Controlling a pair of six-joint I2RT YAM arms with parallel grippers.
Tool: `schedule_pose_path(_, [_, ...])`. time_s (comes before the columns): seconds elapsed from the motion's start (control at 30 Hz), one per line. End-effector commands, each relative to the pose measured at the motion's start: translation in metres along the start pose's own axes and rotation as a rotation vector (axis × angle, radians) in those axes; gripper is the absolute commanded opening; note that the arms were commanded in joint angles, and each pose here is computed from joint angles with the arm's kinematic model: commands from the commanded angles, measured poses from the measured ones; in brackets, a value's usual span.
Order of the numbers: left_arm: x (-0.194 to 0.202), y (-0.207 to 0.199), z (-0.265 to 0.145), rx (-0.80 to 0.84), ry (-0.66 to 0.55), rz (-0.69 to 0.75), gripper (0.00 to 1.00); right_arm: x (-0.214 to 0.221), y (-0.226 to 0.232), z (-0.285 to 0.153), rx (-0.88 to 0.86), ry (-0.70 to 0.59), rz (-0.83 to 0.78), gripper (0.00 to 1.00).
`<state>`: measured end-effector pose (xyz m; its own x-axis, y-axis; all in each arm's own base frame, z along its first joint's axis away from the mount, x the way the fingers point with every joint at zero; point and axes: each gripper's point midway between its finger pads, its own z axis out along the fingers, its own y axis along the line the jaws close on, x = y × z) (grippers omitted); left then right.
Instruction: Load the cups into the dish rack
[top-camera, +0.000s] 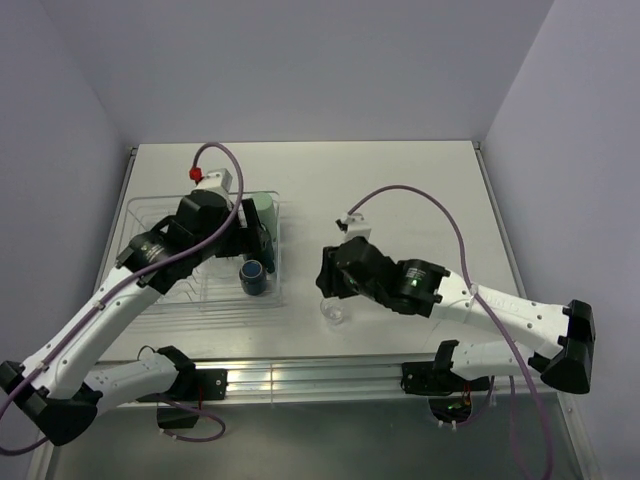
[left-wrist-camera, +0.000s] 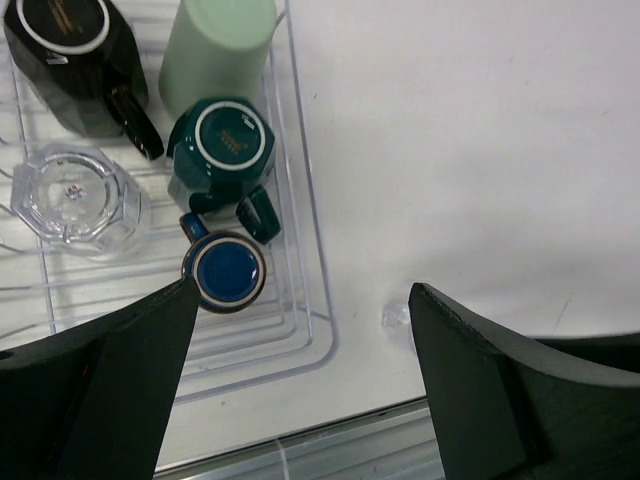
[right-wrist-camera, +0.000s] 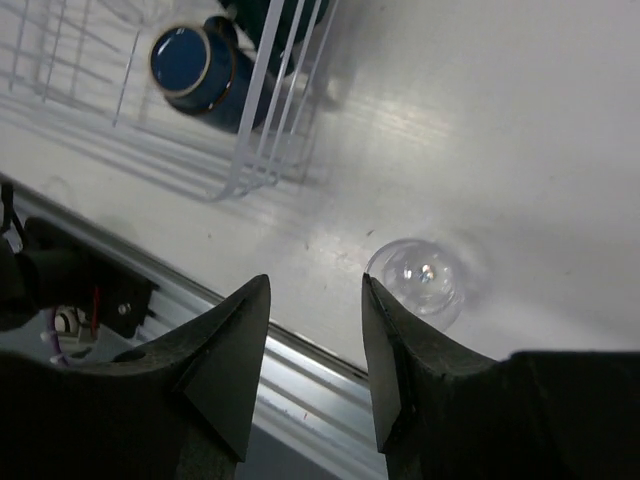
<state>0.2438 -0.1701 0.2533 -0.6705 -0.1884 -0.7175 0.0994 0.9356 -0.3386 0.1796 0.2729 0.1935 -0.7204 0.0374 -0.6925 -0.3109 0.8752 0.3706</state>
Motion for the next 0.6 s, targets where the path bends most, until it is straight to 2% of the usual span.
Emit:
schedule_pose_path(0.0, [-0.031,-0.006,-0.027,0.026,-0.106,-0.030,0.93,0.024,-0.012,-0.002,0.097,0.002,-0.007,0.49])
schedule_pose_path(0.13, [-0.046,-0.011,-0.040,0.041,-0.152,-0.041,0.93,0.057,-0.018,0.017,0.173,0.066,-0.040,0.40])
schedule_pose_path(0.57, [-0.052,-0.009,-0.052,0.042,-0.175,-0.043,0.94,0.090,-0.020,0.053,0.224,0.124,-0.078,0.40])
